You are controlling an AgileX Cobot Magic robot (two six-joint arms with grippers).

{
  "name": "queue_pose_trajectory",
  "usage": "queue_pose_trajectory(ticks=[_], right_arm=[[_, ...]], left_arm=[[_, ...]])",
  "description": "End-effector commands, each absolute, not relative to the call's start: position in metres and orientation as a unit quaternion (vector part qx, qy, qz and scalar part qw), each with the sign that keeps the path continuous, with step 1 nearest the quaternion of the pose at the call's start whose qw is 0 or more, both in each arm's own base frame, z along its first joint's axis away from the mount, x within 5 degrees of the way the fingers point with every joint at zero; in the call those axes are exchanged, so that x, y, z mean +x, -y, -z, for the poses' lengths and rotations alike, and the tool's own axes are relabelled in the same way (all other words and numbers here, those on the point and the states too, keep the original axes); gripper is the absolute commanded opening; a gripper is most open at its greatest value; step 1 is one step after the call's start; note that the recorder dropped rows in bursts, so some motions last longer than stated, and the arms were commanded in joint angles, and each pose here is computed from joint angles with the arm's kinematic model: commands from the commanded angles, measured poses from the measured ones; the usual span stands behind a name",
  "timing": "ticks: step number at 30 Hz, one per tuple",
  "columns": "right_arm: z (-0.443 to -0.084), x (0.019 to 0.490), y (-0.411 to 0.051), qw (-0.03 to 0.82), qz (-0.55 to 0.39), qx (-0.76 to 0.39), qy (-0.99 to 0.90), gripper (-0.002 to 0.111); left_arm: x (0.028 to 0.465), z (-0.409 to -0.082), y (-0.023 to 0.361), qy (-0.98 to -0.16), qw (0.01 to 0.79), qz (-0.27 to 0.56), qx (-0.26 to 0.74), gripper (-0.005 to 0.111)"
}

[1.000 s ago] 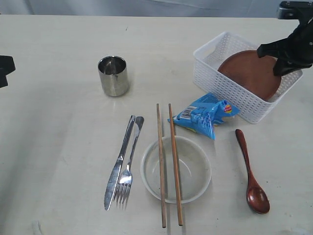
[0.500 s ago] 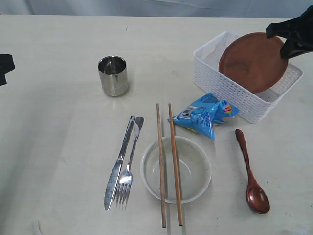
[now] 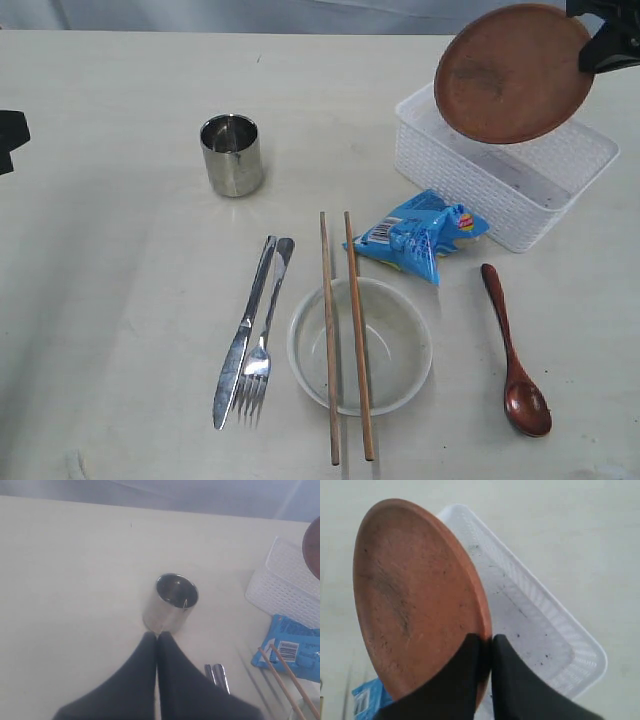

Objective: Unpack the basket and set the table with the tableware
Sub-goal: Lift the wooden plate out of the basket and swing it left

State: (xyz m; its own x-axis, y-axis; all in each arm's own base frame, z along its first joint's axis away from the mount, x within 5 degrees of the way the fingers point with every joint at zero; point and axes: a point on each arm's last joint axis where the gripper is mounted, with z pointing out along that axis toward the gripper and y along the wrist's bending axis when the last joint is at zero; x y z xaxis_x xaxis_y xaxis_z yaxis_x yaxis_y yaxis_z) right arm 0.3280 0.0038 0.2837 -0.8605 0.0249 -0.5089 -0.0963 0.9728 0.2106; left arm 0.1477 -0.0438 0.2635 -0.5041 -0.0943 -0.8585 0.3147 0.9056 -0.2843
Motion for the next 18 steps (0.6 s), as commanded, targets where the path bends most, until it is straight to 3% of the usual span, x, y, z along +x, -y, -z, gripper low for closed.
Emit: queue_pose_trajectory(ticks=[1,12,18], right_arm=[[-0.288,0.325,-0.011,0.265,-0.157,-0.024,-0.951,0.0],[-0.286,0.322,-0.087,0.262,-0.217,-0.111,-0.934,0.0],[-0.266,0.326,-0.123,0.243,-0.235,-0.132,-0.932,0.0]], left_arm=[[0.147,-0.264,0.043,-0.84,0.497,0.211,0.056,0.0],[0.147,-0.264,0.043,-0.84,0.497,0.211,0.055,0.0],[0.147,-0.264,0.043,-0.84,0.497,0.211,0.055,0.0]])
